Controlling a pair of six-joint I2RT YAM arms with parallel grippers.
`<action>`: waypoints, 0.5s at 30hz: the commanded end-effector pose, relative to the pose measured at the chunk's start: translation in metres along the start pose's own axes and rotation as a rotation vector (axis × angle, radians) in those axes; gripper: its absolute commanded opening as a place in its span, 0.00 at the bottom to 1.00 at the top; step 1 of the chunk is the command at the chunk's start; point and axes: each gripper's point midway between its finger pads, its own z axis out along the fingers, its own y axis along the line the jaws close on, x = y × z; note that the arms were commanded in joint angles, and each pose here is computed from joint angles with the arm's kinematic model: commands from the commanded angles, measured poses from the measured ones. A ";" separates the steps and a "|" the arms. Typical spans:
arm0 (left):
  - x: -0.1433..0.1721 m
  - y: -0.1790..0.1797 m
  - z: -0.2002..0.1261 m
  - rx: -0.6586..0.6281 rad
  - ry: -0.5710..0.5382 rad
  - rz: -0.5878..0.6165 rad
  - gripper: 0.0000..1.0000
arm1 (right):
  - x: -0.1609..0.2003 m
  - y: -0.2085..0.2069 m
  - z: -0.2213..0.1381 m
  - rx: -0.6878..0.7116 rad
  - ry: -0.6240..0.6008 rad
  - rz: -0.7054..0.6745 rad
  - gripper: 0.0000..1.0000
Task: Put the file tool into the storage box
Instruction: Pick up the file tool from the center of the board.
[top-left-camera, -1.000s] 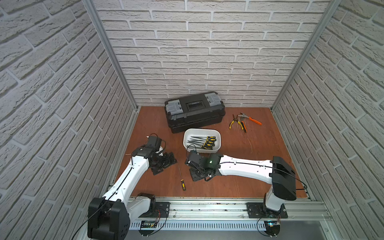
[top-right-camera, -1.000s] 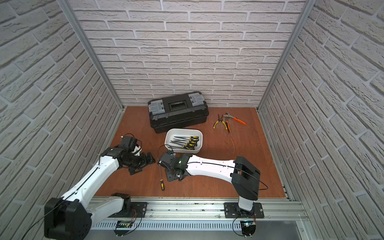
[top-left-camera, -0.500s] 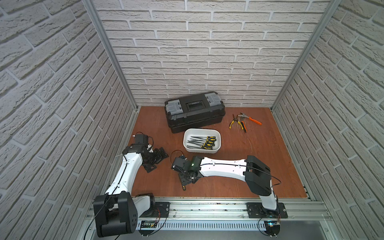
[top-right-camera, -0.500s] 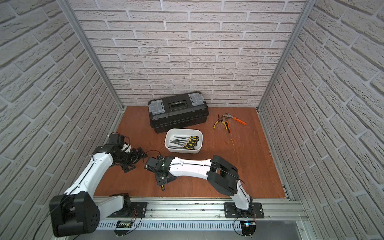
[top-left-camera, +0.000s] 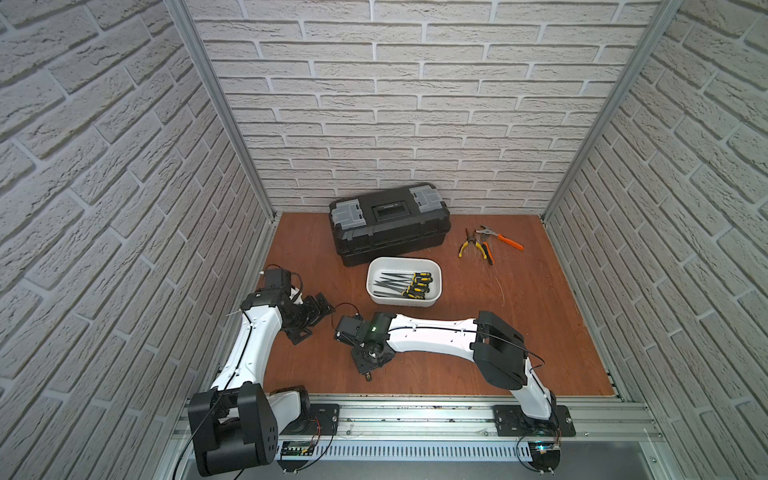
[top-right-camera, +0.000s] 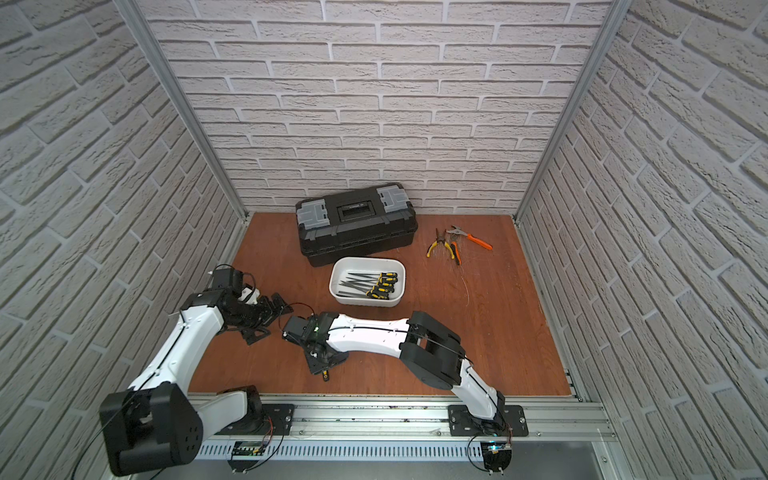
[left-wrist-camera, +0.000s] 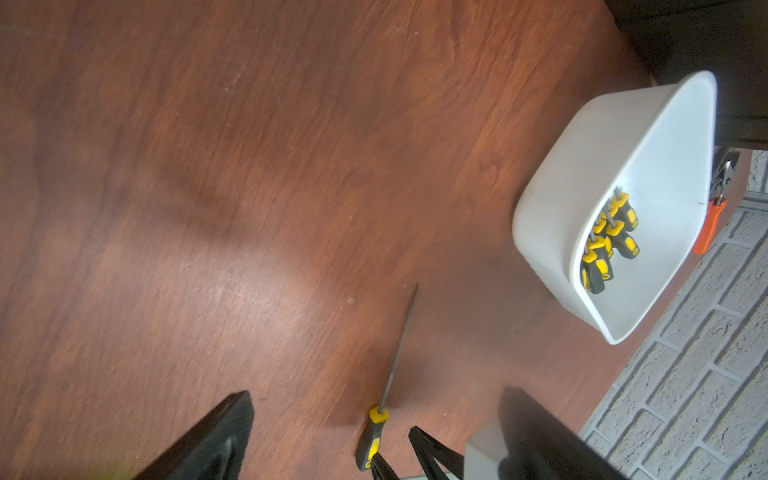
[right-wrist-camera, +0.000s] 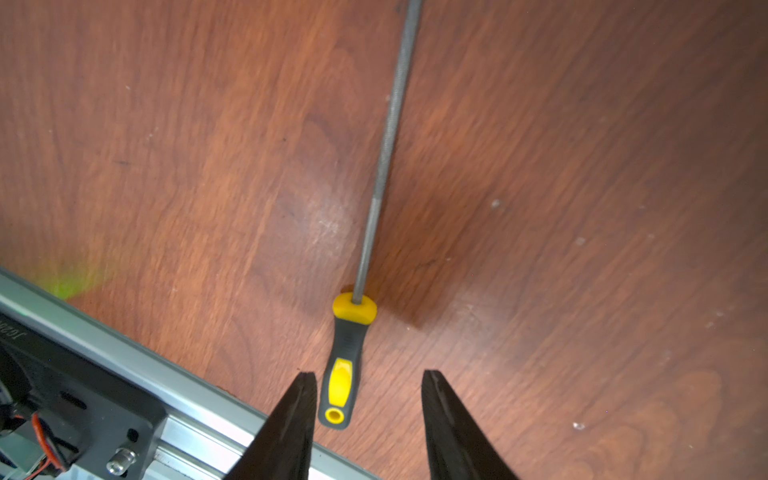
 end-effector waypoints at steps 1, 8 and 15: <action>-0.001 -0.002 -0.008 0.010 -0.023 0.021 0.98 | 0.006 0.007 0.005 0.000 0.027 -0.029 0.46; 0.000 -0.008 -0.011 0.044 -0.038 0.012 0.98 | 0.008 0.010 0.018 0.003 0.052 -0.030 0.45; 0.002 -0.007 -0.018 0.022 -0.050 0.030 0.98 | 0.011 -0.003 0.026 0.074 0.074 -0.021 0.35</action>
